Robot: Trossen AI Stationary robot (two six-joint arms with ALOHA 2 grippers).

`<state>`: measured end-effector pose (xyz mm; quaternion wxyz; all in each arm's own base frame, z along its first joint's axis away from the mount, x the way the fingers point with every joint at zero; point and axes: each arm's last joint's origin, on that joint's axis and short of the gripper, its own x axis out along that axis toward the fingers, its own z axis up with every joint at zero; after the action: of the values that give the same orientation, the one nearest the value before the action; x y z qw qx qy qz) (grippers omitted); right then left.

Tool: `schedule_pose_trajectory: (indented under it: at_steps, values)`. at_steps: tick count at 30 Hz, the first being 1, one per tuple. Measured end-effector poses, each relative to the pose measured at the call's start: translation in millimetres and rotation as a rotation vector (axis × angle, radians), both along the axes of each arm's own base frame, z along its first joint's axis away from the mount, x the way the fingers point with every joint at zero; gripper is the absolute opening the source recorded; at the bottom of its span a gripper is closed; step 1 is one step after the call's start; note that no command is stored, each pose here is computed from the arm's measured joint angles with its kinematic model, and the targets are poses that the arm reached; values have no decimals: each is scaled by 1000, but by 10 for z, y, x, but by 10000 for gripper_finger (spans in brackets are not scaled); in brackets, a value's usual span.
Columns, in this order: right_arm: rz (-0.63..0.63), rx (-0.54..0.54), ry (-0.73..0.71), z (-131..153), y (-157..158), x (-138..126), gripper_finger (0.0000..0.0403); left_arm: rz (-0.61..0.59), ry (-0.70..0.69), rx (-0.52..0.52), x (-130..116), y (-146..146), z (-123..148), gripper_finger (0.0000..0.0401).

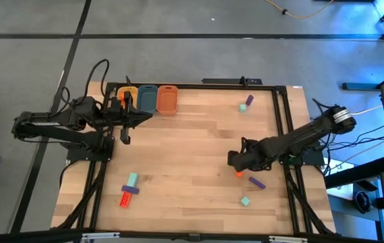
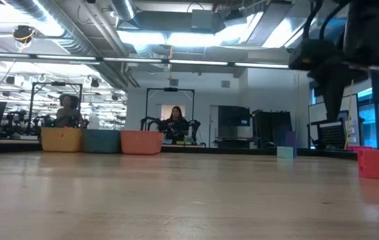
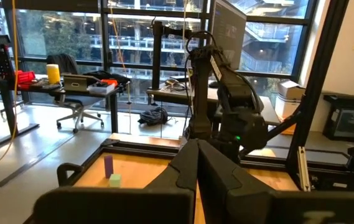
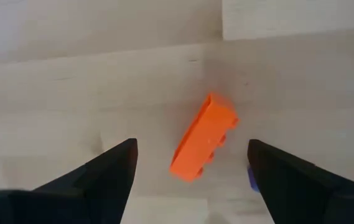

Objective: Sort & place blocks by color
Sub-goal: Put the right orange game piece into the yellow bin

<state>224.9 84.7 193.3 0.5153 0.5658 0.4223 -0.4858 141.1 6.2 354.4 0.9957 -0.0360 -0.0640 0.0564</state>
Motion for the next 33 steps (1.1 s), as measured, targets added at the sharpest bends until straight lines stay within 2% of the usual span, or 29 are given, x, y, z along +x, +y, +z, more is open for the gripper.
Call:
schedule_pose_trajectory:
  at_steps: [6,23,27,33]
  values:
    - [-43,-15,52,-140,21,54,307,-1,0,0,0,-1,0,0]
    - [-64,-49,132,-437,96,149,305,0,1,1,0,0,-1,0]
    - [-64,-53,142,-464,98,154,279,1,1,1,0,1,-1,0]
    - [-61,-59,154,-464,92,144,209,5,1,0,0,2,-1,0]
